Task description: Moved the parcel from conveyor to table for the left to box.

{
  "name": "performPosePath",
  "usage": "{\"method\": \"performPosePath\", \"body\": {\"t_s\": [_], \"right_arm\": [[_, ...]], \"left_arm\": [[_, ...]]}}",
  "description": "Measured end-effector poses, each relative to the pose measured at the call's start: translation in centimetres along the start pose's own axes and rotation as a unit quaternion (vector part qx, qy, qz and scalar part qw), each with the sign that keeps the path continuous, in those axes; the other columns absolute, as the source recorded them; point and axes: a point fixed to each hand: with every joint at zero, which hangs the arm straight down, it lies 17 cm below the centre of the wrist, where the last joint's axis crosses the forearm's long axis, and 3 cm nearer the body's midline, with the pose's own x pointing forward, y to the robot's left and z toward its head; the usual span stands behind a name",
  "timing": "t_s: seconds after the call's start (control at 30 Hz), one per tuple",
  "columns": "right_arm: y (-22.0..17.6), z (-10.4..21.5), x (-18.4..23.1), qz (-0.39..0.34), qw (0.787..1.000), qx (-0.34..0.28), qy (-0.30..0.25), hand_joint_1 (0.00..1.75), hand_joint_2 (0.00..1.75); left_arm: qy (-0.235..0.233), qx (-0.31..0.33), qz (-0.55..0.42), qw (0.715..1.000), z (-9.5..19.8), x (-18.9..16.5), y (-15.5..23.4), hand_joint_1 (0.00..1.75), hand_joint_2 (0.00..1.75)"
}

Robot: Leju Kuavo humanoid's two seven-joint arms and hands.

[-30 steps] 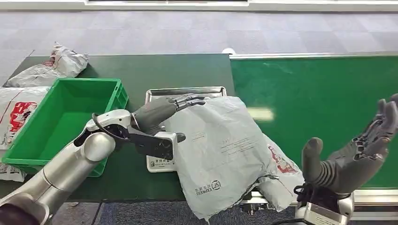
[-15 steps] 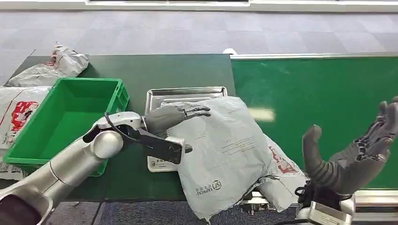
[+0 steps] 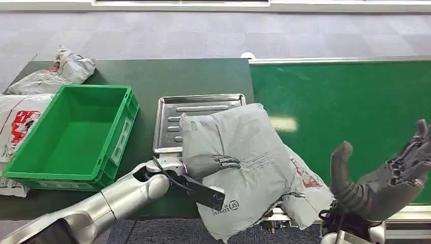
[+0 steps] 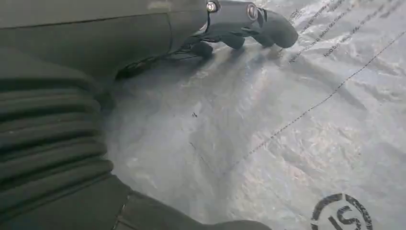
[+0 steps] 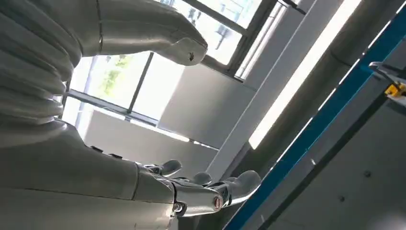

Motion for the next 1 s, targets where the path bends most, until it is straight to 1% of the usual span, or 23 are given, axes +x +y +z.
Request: {"method": "performPosePath", "body": {"t_s": [0.23, 0.27, 0.3, 0.33, 0.47, 0.7, 0.83, 1.0], "right_arm": [[0.1, 0.1, 0.0, 0.004, 1.000, 0.000, 0.003, 0.00, 1.75], [0.2, 0.1, 0.0, 0.005, 1.000, 0.000, 0.005, 0.00, 1.75], [0.2, 0.1, 0.0, 0.006, 1.000, 0.000, 0.007, 0.00, 1.75], [0.2, 0.1, 0.0, 0.006, 1.000, 0.000, 0.007, 0.00, 1.75], [0.2, 0.1, 0.0, 0.006, 1.000, -0.001, 0.009, 0.00, 1.75], [0.2, 0.1, 0.0, 0.005, 1.000, -0.002, 0.008, 0.00, 1.75], [0.2, 0.4, -0.1, 0.003, 1.000, -0.001, 0.014, 0.00, 1.75], [-0.2, 0.5, 0.2, 0.001, 1.000, -0.004, 0.015, 0.00, 1.75]], "left_arm": [[0.013, 0.010, 0.037, 0.999, -1.9, 0.7, -2.1, 0.00, 0.00], [0.016, 0.013, 0.039, 0.999, -2.1, 0.8, -2.4, 0.00, 1.75], [0.019, 0.014, 0.041, 0.999, -2.3, 0.8, -2.7, 0.02, 1.75], [0.020, 0.016, 0.044, 0.999, -2.4, 0.8, -2.9, 1.75, 1.75], [0.029, 0.042, 0.068, 0.996, -2.9, 0.6, -3.3, 1.75, 1.75], [0.039, 0.104, 0.079, 0.991, -2.6, -0.7, -1.7, 1.75, 1.75], [0.037, 0.164, 0.073, 0.983, -1.6, -0.8, 1.1, 1.75, 1.75], [0.021, 0.248, 0.070, 0.966, 1.0, -0.1, 6.2, 1.75, 1.75]]}}
